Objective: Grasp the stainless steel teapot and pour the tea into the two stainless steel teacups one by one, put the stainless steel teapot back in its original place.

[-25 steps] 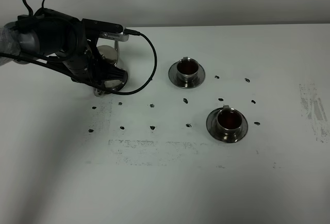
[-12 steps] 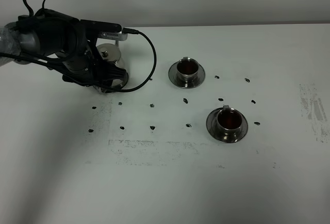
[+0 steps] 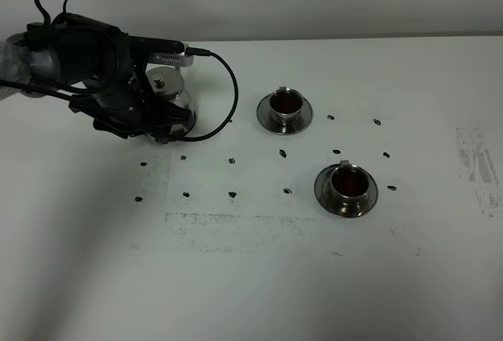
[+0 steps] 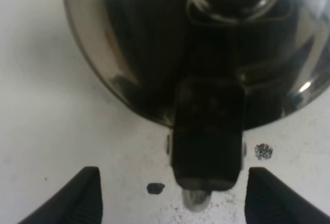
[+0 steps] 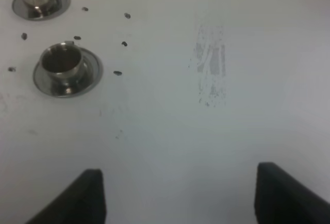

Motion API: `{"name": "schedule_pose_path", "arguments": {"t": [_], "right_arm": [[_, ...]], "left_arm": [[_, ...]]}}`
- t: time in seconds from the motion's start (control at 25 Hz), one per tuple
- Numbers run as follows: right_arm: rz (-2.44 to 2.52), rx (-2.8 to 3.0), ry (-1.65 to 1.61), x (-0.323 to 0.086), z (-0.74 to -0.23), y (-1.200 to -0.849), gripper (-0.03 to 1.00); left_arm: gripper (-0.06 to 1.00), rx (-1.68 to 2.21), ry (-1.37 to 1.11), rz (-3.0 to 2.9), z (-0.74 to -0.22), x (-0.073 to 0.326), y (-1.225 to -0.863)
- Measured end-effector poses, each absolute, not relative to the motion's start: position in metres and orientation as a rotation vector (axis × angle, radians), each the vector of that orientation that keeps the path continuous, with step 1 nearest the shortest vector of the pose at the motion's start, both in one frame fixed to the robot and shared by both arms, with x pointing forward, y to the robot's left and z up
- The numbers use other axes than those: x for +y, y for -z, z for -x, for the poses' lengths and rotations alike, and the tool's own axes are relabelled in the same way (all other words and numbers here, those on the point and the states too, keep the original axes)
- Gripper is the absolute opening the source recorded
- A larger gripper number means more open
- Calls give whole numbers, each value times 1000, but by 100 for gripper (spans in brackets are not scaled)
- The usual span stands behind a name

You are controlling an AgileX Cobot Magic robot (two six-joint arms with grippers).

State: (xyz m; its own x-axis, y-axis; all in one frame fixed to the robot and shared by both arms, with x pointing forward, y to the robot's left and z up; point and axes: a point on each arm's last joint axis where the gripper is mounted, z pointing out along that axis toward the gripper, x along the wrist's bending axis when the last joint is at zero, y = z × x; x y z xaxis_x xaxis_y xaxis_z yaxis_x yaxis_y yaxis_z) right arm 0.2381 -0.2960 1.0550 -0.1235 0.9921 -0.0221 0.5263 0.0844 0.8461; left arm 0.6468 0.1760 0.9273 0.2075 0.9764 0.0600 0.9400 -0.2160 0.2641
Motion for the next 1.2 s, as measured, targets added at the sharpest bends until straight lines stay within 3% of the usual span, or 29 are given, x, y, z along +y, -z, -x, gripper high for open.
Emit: {"name": "schedule_pose_path", "arguments": {"t": [0.52,0.96,1.2], "right_arm": [[-1507,1728,-932,-296,-238,-1055,59],[-1507,1728,-932,-296,-238,-1055,59],[-1507,1728,-932,-296,-238,-1055,59]], "left_arm": [[57,1848,-328,-2307,-625,176,-984],[57,1743,-564,-2133,-587,192,-1089],[57,1826,-730,-1959,-558,234,-1138]]}}
